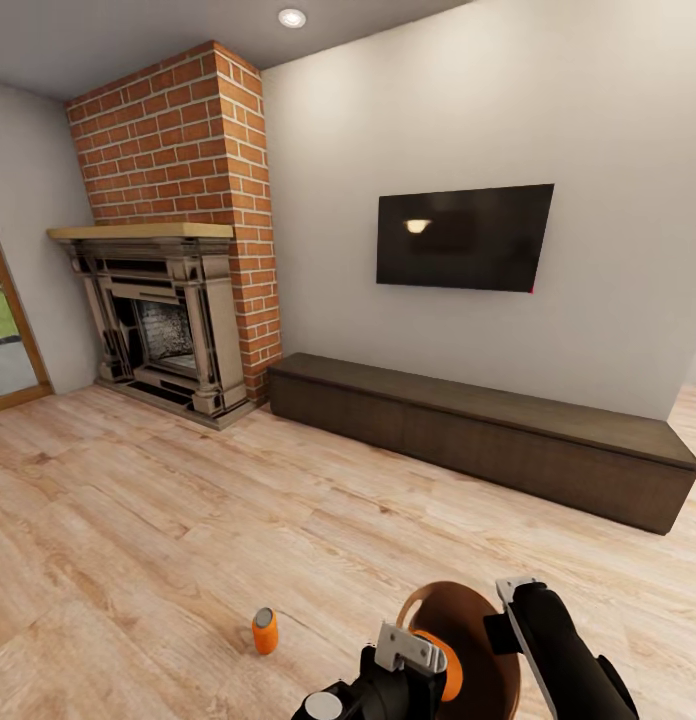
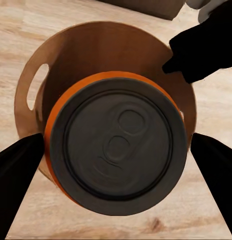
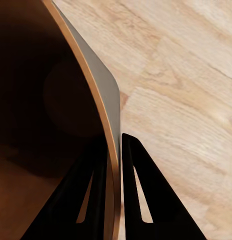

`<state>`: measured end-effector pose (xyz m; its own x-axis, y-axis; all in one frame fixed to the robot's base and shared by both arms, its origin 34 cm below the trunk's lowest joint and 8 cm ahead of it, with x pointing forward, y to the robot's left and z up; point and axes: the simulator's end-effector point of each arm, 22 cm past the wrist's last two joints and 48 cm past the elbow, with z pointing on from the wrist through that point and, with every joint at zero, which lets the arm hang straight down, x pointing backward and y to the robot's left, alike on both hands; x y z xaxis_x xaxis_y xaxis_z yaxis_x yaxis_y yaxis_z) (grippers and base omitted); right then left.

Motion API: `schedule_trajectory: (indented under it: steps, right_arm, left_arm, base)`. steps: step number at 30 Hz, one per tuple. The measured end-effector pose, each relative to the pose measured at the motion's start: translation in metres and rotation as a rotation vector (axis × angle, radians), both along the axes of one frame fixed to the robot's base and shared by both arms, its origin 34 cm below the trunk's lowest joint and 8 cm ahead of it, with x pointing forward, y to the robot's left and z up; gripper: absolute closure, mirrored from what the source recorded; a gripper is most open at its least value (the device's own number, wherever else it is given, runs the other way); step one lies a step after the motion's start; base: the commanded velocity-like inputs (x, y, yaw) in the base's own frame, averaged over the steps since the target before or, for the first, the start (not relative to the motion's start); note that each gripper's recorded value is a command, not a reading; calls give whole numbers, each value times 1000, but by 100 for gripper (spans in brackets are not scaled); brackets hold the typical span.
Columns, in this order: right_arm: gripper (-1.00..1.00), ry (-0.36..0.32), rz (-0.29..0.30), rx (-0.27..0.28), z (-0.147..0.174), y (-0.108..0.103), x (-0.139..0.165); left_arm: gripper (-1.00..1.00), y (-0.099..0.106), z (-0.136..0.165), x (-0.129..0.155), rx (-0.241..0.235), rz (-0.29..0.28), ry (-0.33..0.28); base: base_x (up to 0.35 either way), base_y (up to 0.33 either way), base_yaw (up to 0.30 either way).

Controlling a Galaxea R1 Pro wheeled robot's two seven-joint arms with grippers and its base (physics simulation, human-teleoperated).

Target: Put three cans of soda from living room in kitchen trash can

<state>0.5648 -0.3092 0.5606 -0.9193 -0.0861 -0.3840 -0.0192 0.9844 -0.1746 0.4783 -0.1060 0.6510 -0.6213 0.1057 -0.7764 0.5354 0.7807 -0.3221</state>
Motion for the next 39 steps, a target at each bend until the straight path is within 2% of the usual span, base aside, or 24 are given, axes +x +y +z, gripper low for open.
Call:
schedule_trajectory:
  steps: [8,12,20,21,27,39]
  right_arm:
    - [100,-2,5,11,0,6,1]
    - [100,-3,6,6,1,6,1]
    - [100,-5,6,8,1,7,2]
    - [100,-6,6,7,2,7,2]
    - [100,-6,6,10,2,7,2]
    - [100,-6,5,13,2,7,2]
  left_arm:
    - [100,3,-22,3,22,15,15]
    - [100,3,-25,4,21,22,12]
    - [100,8,-35,14,48,32,8]
    - [-100,9,-37,15,52,32,9]
    - [-100,11,-38,20,61,35,6]
    - [-100,9,-31,30,22,54,3]
  base:
    - [0,0,0]
    - [0,0,0]
    - [0,0,0]
    - [0,0,0]
    - [0,0,0]
    - [0,0,0]
